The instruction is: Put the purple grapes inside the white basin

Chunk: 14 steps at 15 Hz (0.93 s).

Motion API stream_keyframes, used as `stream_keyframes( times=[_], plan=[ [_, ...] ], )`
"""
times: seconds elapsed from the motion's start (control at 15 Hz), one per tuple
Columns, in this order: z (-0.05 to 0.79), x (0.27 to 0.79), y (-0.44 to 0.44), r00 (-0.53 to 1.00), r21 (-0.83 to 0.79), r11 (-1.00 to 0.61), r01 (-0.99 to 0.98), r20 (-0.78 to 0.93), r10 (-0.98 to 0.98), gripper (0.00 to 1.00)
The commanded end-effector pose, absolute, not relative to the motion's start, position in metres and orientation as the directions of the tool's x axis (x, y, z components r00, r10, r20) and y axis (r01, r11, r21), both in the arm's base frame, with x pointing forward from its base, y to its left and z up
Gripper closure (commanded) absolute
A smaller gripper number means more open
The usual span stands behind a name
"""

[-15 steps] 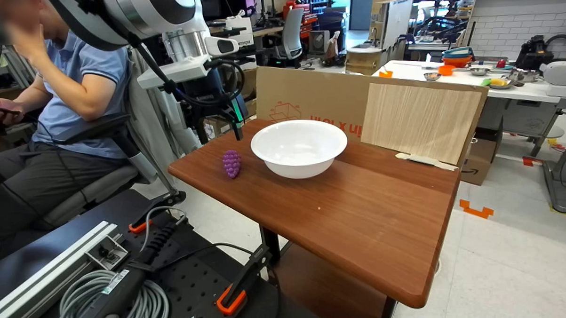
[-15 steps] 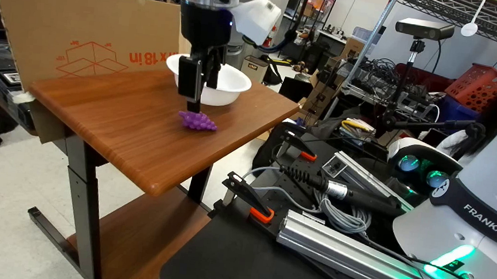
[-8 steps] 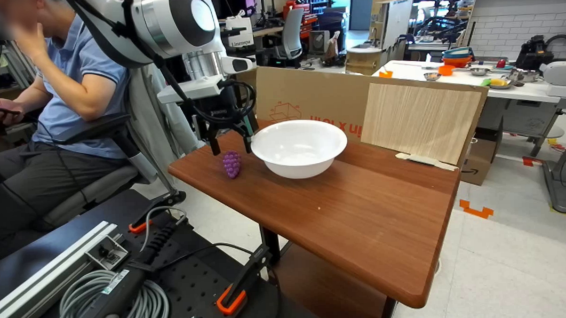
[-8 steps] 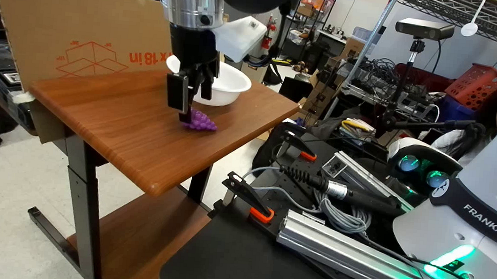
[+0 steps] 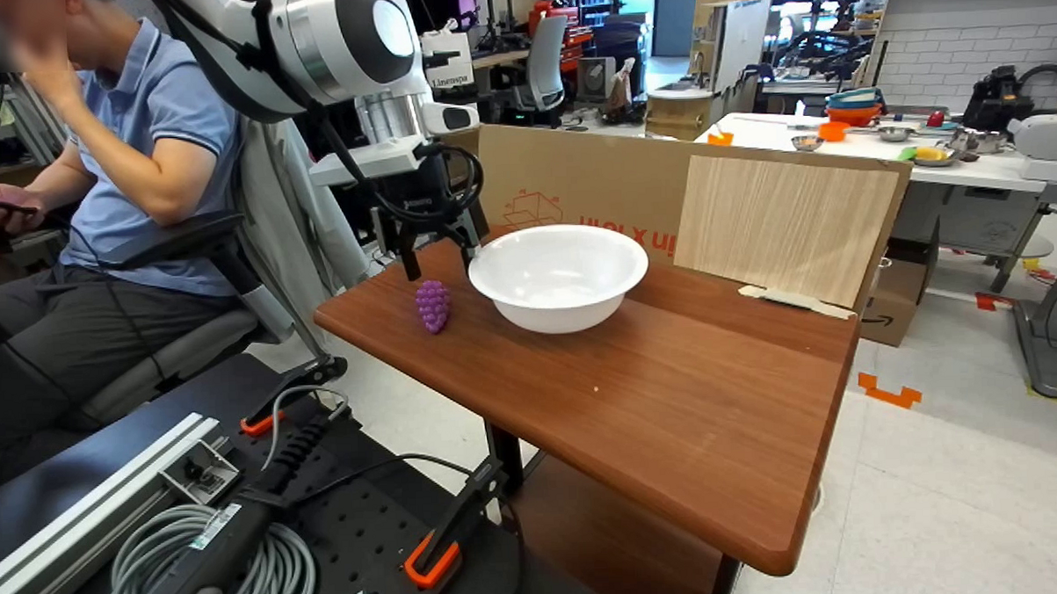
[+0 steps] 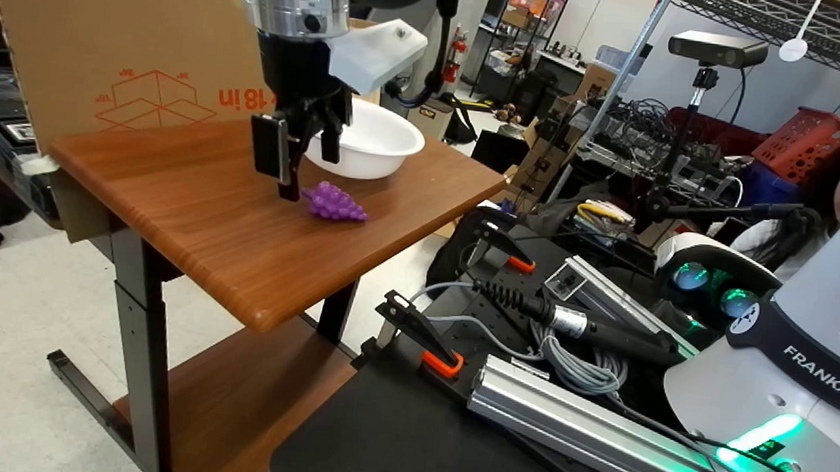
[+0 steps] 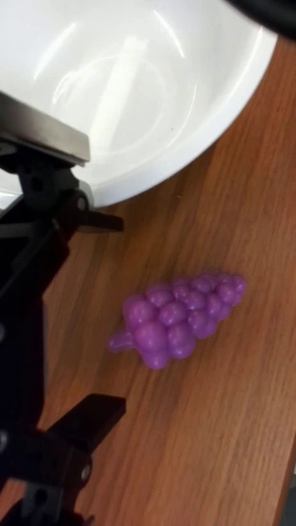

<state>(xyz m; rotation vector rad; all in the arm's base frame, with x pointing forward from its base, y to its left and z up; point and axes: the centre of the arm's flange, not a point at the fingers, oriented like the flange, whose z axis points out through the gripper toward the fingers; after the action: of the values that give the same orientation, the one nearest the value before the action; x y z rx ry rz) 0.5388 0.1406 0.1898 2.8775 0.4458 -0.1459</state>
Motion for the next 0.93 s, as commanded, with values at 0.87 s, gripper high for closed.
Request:
stream_keyframes(
  times=[0.87],
  plan=[
    [0.16,0.524,0.153,0.931,0.156,-0.938,0.31,-0.248,0.267,0.0]
  ],
)
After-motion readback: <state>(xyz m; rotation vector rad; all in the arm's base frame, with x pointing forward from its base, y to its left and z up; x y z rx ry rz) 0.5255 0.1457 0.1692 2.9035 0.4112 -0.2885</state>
